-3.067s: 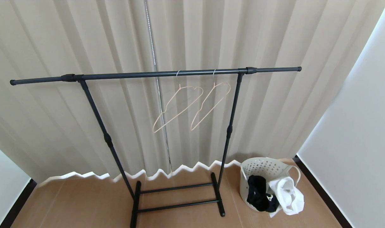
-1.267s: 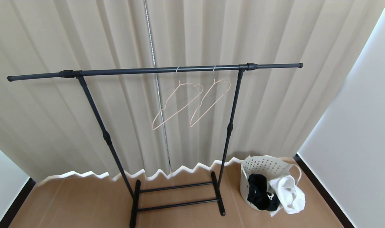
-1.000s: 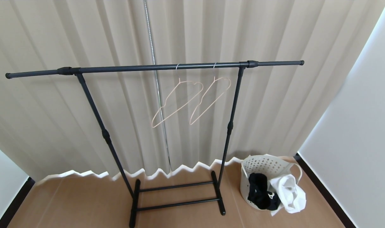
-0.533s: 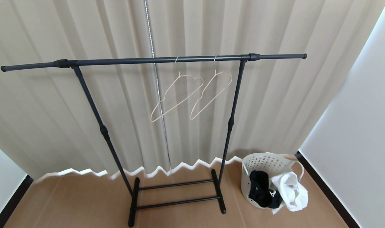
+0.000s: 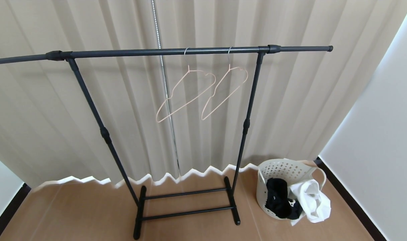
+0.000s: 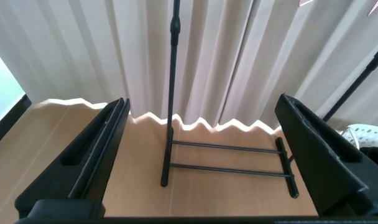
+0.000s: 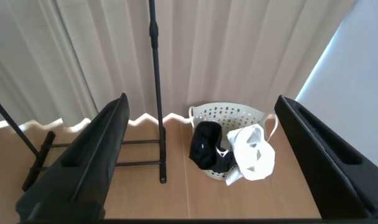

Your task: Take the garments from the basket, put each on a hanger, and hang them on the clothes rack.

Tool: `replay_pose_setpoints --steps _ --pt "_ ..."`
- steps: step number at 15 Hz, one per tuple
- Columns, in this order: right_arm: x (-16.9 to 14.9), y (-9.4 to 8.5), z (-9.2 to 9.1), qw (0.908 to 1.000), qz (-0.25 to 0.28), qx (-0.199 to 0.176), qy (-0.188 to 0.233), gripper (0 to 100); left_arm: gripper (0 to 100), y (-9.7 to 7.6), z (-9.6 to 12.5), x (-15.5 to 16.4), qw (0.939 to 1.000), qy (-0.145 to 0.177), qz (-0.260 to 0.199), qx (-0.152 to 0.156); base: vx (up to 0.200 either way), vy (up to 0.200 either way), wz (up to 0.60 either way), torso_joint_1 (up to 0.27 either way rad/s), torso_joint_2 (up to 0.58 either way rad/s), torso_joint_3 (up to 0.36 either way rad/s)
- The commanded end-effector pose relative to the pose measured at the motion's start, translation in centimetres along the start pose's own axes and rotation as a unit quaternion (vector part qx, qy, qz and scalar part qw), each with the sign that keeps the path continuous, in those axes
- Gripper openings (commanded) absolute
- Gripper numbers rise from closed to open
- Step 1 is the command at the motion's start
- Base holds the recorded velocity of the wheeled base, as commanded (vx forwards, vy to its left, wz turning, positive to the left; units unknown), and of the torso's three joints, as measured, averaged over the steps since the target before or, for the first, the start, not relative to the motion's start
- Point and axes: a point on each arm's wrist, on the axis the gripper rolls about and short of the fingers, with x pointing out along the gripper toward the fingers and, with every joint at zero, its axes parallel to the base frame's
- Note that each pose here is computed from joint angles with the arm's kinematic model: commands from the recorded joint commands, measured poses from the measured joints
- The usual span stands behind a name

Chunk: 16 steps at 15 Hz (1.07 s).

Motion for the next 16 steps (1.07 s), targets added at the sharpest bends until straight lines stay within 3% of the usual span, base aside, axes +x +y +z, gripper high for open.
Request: replay_pose_setpoints --steps 1,7,16 --pt "0.01 0.00 0.01 1.0000 0.001 0.000 0.000 100 100 0.00 0.03 0.00 1.0000 0.000 0.000 0.000 0.000 0.000 0.00 -0.154 0.36 0.212" --pt "0.01 0.00 0.01 1.0000 0.001 0.000 0.000 100 100 0.00 0.03 0.00 1.0000 0.000 0.000 0.000 0.000 0.000 0.00 -0.165 0.41 0.243" --pt "0.01 0.00 0.01 1.0000 0.001 0.000 0.000 100 100 0.00 0.03 0.00 1.0000 0.000 0.000 0.000 0.200 0.000 0.00 -0.191 0.54 0.343"
